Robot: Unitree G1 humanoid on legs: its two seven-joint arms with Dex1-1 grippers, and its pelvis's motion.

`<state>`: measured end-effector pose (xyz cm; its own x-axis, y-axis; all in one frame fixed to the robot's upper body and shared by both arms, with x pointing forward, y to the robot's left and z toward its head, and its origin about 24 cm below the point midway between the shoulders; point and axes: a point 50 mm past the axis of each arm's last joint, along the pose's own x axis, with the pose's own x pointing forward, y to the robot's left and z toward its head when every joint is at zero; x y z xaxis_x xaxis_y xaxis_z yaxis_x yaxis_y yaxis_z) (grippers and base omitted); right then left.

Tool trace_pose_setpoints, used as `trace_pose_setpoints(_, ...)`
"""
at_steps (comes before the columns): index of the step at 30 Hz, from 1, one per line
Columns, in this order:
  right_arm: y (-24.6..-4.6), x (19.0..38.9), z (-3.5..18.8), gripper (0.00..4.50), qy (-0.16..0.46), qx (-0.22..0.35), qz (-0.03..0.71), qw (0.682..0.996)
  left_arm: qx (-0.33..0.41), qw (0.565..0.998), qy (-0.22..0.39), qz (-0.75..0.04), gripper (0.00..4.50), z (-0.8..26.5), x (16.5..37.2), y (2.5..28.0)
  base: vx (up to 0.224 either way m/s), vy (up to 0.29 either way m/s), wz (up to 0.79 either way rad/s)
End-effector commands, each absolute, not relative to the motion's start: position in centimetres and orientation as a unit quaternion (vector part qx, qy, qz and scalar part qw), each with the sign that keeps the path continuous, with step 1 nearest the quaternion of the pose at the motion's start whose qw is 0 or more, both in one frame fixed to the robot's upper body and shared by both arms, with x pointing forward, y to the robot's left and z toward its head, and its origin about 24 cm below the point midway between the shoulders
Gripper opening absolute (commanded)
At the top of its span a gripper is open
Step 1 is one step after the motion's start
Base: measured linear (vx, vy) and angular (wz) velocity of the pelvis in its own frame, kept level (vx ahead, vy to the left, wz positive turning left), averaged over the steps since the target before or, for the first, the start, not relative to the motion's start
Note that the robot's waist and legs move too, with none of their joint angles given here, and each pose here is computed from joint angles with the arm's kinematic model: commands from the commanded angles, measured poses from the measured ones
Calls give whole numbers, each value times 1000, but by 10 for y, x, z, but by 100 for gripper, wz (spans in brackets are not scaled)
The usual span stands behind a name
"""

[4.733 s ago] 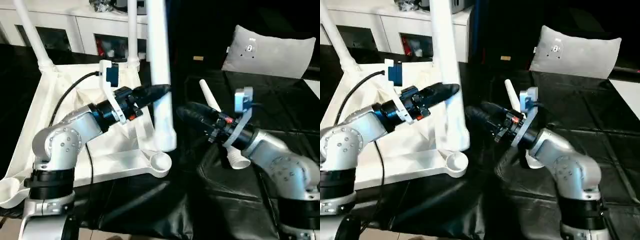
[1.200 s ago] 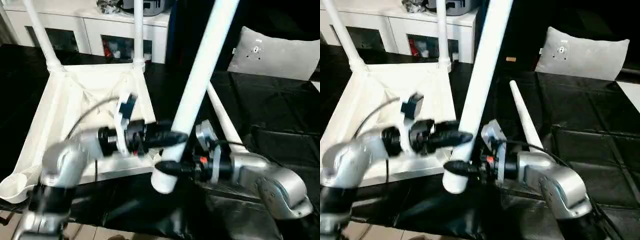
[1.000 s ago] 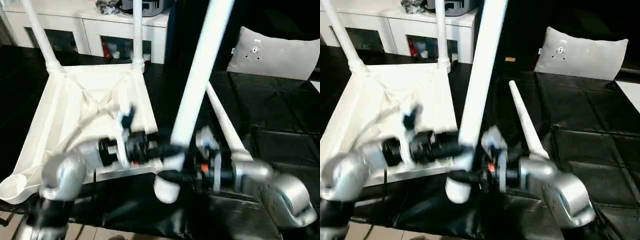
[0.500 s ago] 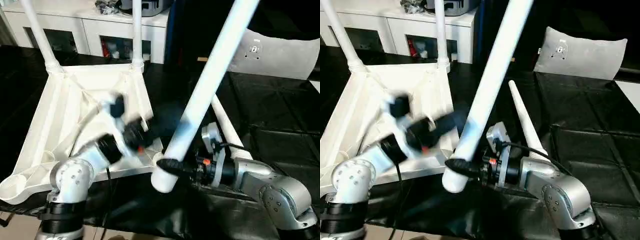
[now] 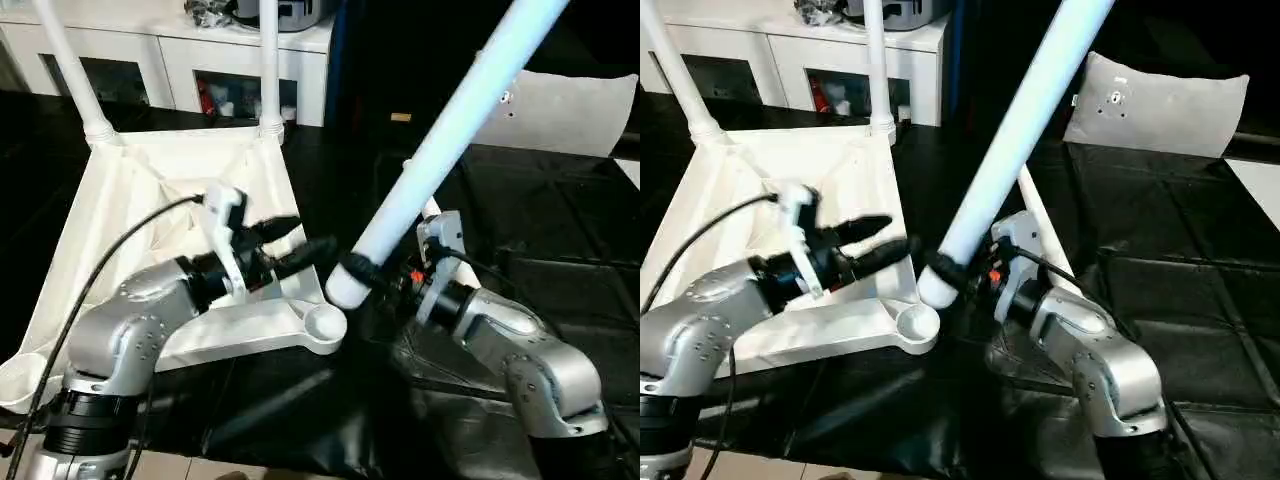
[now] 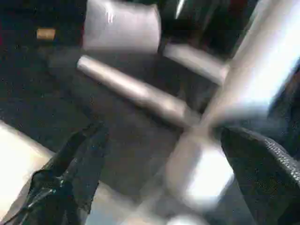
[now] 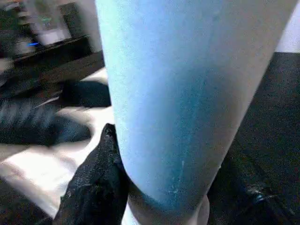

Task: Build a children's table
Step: Pick table leg, then insert table leg to table base

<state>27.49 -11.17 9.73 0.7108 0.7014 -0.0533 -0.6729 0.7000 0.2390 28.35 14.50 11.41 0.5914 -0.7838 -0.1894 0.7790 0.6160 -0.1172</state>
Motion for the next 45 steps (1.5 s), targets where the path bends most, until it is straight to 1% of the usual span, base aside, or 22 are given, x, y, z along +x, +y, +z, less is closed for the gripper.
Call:
trace_pose_setpoints(1,-121,280,98,189,65,90,326,939,57,875,121,-466,427,110,273,144,0,0,0)
trace_pose_setpoints(4,-123,278,92,189,81,74,313,943,85,840,139,-517,427,106,258,144,0,0,0)
trace_pose_setpoints(6,-123,277,91,189,85,79,312,943,110,825,158,-531,398,100,253,147,0,0,0)
trace_pose_setpoints(7,-123,276,90,189,87,79,311,943,121,818,166,-537,398,98,251,148,0,0,0)
trace_pose_setpoints(11,-122,274,88,189,92,76,315,942,124,801,184,-556,361,94,243,150,0,0,0)
trace_pose_setpoints(12,-122,273,88,189,90,72,318,941,124,800,188,-557,361,93,242,152,0,0,0)
trace_pose_setpoints(13,-121,272,88,189,87,68,321,941,140,798,192,-554,353,91,243,154,0,0,0)
trace_pose_setpoints(14,-121,272,88,189,85,65,322,941,151,797,194,-552,334,89,244,156,0,0,0)
trace_pose_setpoints(15,-121,272,88,189,84,62,325,940,162,797,200,-546,334,86,246,158,0,0,0)
trace_pose_setpoints(16,-120,271,88,189,84,60,328,939,172,797,205,-541,321,84,248,160,0,0,0)
trace_pose_setpoints(18,-118,268,85,189,91,42,335,937,194,791,224,-535,299,78,249,166,0,0,0)
trace_pose_setpoints(21,-118,267,84,189,94,24,330,939,198,787,233,-536,284,76,247,170,0,0,0)
trace_pose_setpoints(22,-117,266,83,189,89,15,327,941,199,786,240,-534,265,74,246,172,0,0,0)
trace_pose_setpoints(26,-117,266,83,189,82,22,334,939,206,790,242,-525,233,71,248,176,0,0,0)
trace_pose_setpoints(27,-117,266,84,189,80,23,337,938,206,790,242,-524,233,70,249,176,0,0,0)
trace_pose_setpoints(29,-118,266,85,189,81,31,338,937,204,791,244,-523,206,69,249,177,0,0,0)
trace_pose_setpoints(32,-117,265,85,189,84,40,347,933,200,787,252,-526,187,68,248,178,0,0,0)
trace_pose_setpoints(34,-116,263,85,189,84,40,354,931,191,786,258,-528,162,67,247,177,0,0,0)
trace_pose_setpoints(39,-114,262,84,189,83,40,361,928,188,783,264,-531,137,62,246,177,0,0,0)
trace_pose_setpoints(41,-114,262,84,189,85,41,363,927,190,780,268,-533,109,60,246,177,0,0,0)
trace_pose_setpoints(43,-114,262,84,189,88,44,363,926,194,777,271,-534,101,59,247,178,0,0,0)
trace_pose_setpoints(45,-114,262,84,189,88,44,364,926,195,777,271,-533,78,59,247,178,0,0,0)
